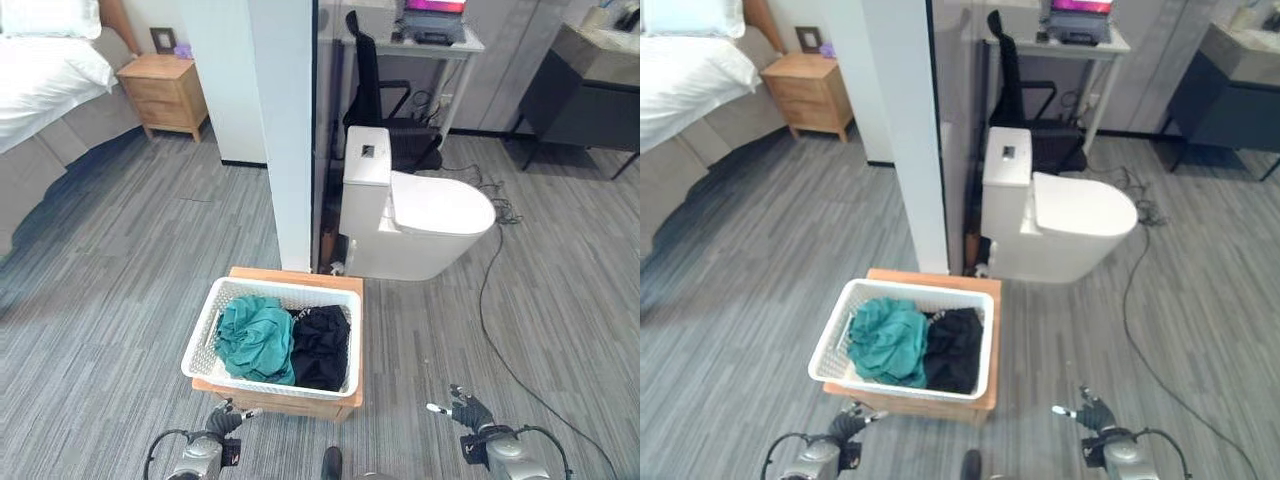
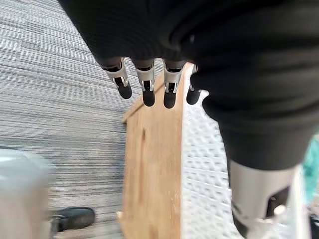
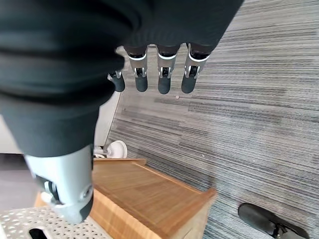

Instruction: Grab the laundry basket,head to the washer,open it,put in the laundry and shut it.

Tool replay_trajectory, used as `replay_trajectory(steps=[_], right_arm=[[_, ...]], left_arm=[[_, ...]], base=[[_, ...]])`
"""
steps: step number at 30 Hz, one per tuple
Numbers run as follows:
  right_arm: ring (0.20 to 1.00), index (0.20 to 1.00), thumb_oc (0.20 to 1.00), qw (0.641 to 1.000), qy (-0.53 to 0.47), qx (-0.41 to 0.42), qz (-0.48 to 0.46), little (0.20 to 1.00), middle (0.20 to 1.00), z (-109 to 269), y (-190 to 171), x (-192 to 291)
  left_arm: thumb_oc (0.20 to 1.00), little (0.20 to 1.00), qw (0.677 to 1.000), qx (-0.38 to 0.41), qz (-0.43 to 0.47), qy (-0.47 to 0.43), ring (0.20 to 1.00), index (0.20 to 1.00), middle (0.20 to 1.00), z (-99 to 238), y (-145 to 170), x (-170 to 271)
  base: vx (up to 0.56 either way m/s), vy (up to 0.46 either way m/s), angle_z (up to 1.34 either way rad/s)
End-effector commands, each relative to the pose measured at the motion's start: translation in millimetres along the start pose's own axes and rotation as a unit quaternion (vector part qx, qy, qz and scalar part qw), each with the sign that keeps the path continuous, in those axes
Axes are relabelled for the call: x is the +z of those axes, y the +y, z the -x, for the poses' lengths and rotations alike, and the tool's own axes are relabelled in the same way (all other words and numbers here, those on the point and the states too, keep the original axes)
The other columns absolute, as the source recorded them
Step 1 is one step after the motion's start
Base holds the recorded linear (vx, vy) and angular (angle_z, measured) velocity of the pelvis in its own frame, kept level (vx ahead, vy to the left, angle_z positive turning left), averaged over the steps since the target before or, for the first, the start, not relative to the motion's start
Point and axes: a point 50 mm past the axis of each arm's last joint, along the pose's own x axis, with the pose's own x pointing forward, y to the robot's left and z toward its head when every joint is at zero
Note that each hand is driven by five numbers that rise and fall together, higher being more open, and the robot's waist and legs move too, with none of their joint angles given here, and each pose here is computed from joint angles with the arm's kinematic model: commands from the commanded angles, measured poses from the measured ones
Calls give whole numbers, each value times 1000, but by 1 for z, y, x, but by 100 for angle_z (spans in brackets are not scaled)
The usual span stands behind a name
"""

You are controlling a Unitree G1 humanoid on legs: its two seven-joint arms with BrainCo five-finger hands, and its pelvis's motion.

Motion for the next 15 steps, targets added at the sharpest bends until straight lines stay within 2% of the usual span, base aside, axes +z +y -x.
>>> replay_trajectory(steps=[1,6,11,15], right_arm=[[1000,1000,1000,998,-51,-33,4,1000,1000,5,-19,15],[1000,1000,1000,994,-73,-74,-18,1000,1000,9,-34,19],[1000,1000,1000,994,-65,-85,4,1000,1000,9,-40,19],[1000,1000,1000,991,-103,-79,15,1000,1000,7,-35,38]], left_arm=[[1000,1000,999,16,-2,-48,1000,1000,1000,-5,11,30],[1000,1000,998,24,-7,-56,1000,1000,1000,-4,14,32],[1000,1000,999,30,-16,-41,1000,1000,1000,-2,23,20],[1000,1000,997,58,-16,-48,1000,1000,1000,-1,42,23]], base=[[170,112,16],[118,181,24],[117,314,-77],[-17,228,-28]])
